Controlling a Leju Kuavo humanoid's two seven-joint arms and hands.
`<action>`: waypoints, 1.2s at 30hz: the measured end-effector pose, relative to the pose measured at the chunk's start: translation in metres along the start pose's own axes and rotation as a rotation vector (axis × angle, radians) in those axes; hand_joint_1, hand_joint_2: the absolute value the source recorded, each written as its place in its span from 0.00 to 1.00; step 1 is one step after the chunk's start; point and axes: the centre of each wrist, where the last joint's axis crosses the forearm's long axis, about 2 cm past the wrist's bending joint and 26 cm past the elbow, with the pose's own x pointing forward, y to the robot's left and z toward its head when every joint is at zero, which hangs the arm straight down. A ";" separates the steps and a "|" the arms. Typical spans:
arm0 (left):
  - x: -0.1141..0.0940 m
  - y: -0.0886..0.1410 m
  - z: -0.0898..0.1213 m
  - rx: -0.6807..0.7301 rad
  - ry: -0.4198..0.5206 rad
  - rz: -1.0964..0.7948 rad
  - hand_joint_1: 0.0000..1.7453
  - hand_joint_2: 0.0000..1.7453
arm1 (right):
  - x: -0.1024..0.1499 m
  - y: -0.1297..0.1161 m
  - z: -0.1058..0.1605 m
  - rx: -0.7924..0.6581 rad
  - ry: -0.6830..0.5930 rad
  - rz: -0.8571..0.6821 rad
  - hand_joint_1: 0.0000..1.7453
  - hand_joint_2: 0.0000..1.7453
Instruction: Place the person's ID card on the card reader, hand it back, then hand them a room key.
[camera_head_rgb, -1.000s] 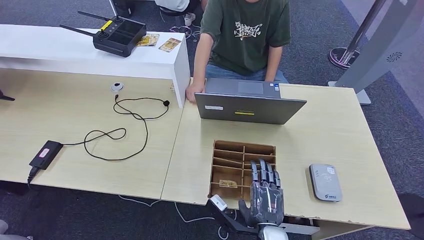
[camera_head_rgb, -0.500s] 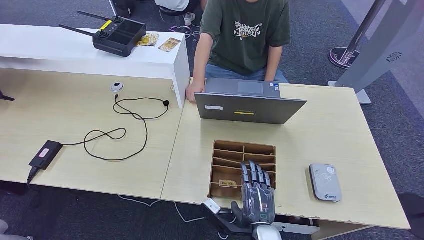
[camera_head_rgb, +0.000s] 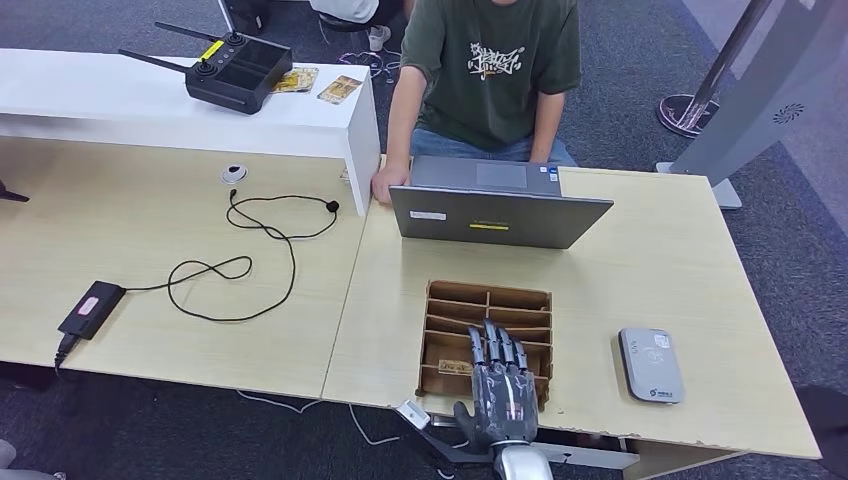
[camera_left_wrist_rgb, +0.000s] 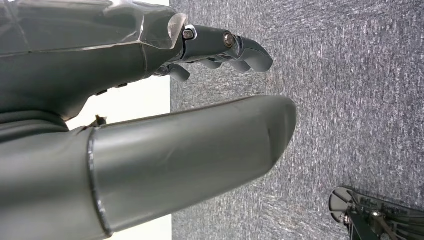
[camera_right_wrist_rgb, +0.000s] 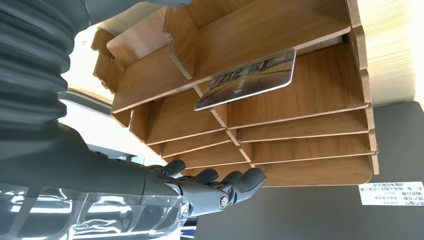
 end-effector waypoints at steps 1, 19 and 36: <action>0.000 0.000 0.000 0.000 0.000 -0.001 0.00 0.00 | 0.000 0.000 0.000 -0.001 0.000 0.002 0.00 1.00; 0.000 0.003 0.001 0.007 0.000 -0.005 0.00 0.00 | 0.001 -0.001 -0.001 -0.010 0.023 0.032 0.00 1.00; 0.001 0.004 0.001 0.008 -0.001 -0.005 0.00 0.00 | 0.001 0.002 -0.003 0.006 -0.039 0.049 0.00 1.00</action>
